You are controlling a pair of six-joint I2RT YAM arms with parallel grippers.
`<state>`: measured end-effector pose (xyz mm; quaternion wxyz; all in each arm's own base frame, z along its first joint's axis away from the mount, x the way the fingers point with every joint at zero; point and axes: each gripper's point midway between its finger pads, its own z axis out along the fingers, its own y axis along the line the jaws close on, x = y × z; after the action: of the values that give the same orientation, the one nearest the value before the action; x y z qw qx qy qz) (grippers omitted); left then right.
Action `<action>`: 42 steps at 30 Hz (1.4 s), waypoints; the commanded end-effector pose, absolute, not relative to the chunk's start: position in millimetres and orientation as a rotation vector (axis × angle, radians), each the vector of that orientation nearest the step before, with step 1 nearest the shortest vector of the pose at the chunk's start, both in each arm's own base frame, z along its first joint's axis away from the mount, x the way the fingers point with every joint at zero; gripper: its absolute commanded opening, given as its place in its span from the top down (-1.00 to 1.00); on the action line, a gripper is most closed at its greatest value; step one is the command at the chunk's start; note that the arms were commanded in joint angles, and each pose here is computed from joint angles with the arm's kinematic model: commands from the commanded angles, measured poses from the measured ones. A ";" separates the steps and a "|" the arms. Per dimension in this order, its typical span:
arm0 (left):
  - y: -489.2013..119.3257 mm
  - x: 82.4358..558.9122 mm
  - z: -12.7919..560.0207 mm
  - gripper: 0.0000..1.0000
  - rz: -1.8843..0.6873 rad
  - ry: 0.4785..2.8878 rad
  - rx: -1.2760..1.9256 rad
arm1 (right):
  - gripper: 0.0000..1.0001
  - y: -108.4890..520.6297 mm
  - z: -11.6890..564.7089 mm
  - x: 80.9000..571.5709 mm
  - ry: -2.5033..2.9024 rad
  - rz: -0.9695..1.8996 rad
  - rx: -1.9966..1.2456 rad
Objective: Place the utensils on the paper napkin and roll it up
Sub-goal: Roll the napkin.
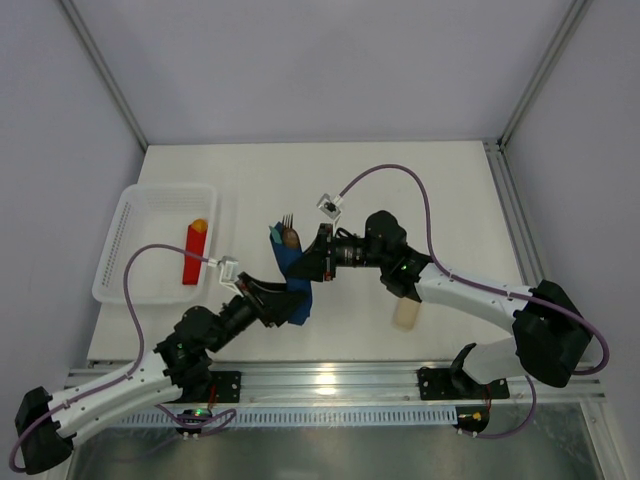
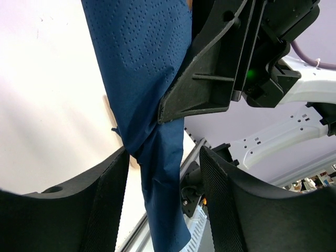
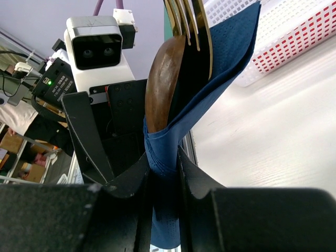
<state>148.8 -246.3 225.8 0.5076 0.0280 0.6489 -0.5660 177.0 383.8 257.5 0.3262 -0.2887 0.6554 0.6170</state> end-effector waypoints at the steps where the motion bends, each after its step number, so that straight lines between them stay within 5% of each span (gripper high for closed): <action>1: -242.7 151.4 230.1 -0.16 -1.330 1.541 0.080 | 0.93 384.8 281.6 173.2 1.614 1.655 -0.770; 6: -244.1 153.7 226.0 -0.36 -1.314 1.564 0.078 | 0.92 384.0 287.4 168.8 1.603 1.695 -0.767; 7: -244.8 153.8 226.3 -0.92 -1.316 1.563 0.079 | 0.92 383.7 288.4 168.1 1.602 1.700 -0.765; 9: -245.8 153.5 228.2 -0.98 -1.321 1.562 0.082 | 0.92 383.4 291.7 166.7 1.597 1.711 -0.763; 36: -264.7 157.7 257.7 -0.96 -1.375 1.497 0.128 | 0.93 379.0 298.4 148.4 1.579 1.779 -0.782; 42: -265.4 159.9 262.3 -0.75 -1.393 1.479 0.118 | 0.93 379.5 298.3 146.4 1.577 1.785 -0.785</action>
<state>158.9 -265.2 223.8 0.4995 0.0486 0.6626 -0.5560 155.1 383.1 269.7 0.2840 -0.2811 0.6398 0.6565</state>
